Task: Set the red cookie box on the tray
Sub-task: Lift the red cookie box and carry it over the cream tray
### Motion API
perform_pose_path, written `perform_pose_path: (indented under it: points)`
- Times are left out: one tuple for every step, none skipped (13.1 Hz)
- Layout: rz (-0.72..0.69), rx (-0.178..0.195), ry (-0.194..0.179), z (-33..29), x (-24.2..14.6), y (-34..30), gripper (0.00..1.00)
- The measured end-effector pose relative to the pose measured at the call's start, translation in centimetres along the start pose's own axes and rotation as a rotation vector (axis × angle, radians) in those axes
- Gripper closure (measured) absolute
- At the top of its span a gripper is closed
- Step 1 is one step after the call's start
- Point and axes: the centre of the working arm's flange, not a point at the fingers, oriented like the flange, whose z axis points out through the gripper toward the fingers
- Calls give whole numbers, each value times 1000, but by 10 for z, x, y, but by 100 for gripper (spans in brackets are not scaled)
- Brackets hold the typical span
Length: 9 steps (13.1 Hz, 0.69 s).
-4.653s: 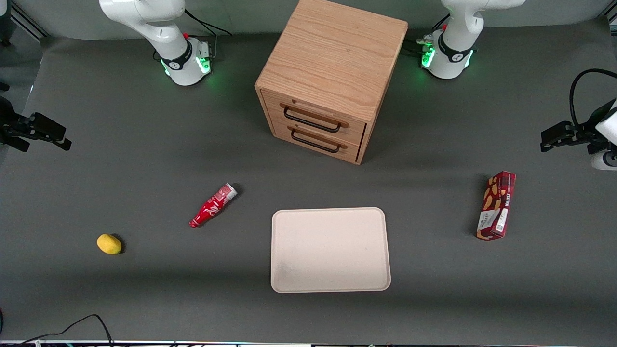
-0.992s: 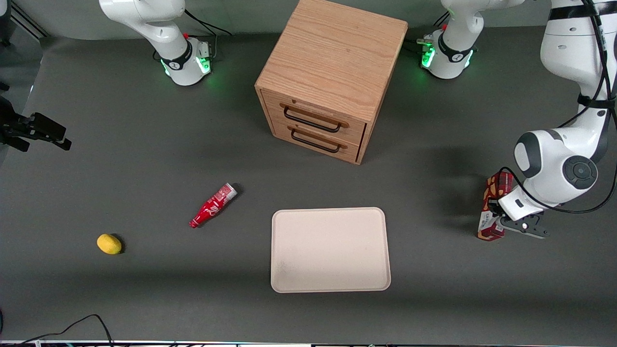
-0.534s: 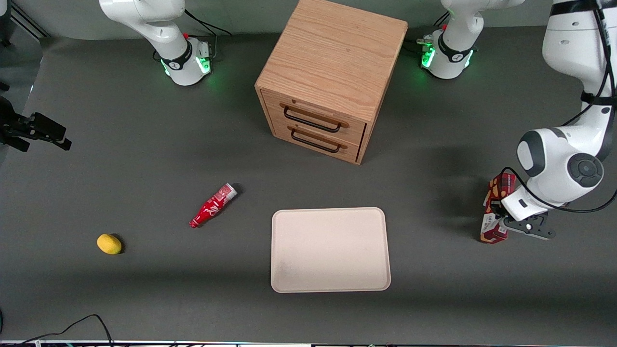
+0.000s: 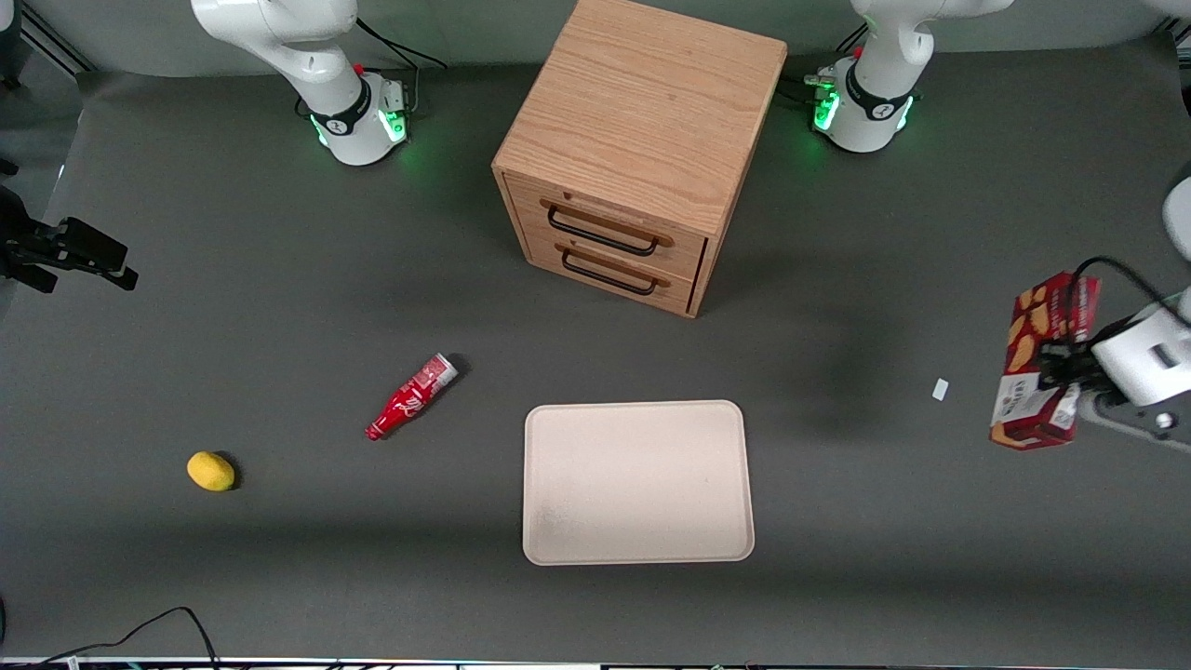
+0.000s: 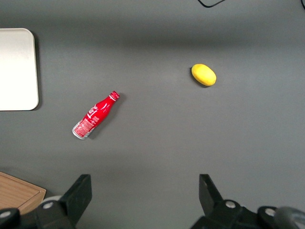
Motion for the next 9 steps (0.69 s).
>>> perform_pose_path:
  points:
    - [3,-5,-7,-22,-2,7,92]
    - [-4,-5,-1,-39,1,17,92]
    - [-18,-2,13,-48,9,31,92]
    - [-40,-4,24,-49,22,52,92]
    - [-81,-9,28,-44,39,81,92]
    - [-123,-12,34,-33,60,118,92]
    - [-156,-15,54,-18,83,159,92]
    - [-178,-18,82,1,106,197,92]
    - [-192,-24,112,26,127,230,92]
